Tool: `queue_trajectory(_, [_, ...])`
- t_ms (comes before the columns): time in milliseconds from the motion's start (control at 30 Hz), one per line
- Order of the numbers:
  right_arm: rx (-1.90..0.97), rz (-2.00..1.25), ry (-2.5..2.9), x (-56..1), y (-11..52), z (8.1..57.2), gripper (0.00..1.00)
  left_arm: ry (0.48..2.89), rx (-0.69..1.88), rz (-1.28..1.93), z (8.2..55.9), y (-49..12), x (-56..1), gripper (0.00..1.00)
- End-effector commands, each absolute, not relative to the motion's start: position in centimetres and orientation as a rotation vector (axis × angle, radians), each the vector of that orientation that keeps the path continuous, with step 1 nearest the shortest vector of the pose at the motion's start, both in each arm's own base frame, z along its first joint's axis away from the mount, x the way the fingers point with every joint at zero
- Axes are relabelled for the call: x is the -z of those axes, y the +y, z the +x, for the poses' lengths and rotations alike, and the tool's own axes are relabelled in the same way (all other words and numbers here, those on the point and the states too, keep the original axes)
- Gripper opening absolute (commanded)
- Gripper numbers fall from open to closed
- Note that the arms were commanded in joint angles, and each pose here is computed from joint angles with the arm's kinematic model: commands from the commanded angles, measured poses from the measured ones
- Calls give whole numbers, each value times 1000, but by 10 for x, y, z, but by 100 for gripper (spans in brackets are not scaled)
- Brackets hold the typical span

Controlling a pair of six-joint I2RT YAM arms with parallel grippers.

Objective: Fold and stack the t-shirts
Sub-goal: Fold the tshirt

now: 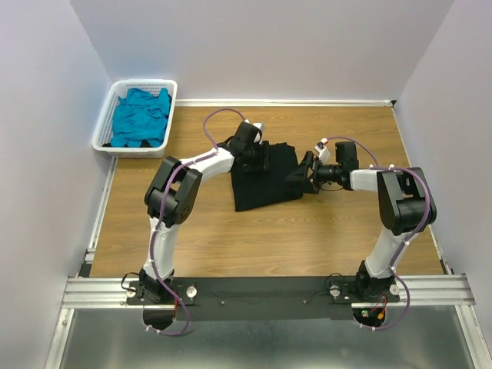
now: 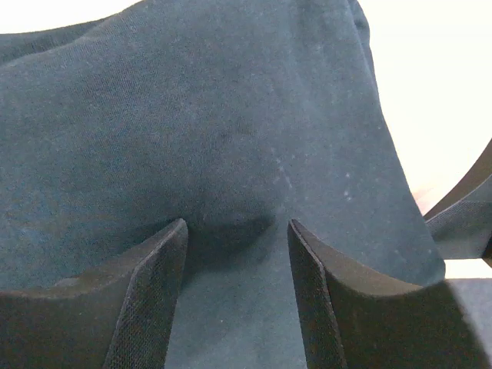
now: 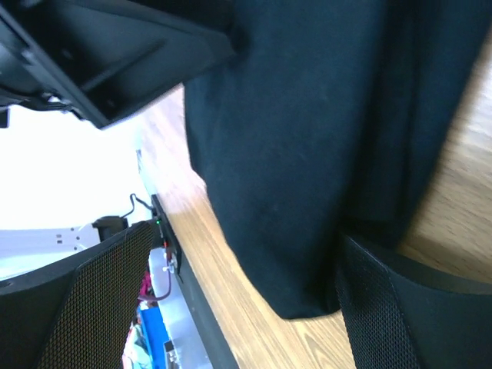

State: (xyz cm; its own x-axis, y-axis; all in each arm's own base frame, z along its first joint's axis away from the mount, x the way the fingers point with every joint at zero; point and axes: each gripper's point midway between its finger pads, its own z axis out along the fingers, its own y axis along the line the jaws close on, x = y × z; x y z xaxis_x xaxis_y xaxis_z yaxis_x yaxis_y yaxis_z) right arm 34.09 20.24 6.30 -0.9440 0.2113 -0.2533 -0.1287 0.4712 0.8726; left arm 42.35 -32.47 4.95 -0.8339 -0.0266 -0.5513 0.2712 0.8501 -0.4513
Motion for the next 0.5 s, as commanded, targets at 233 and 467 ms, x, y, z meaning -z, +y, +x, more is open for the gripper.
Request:
queue_trajectory(233, [-1584,-35,2341,-86,222,347,97,2538,696,184,405,-331,-18,63])
queue_trajectory(467, [-1683,5,2421,-84,221,310,85,2590,652,121,404,-325,-3,61])
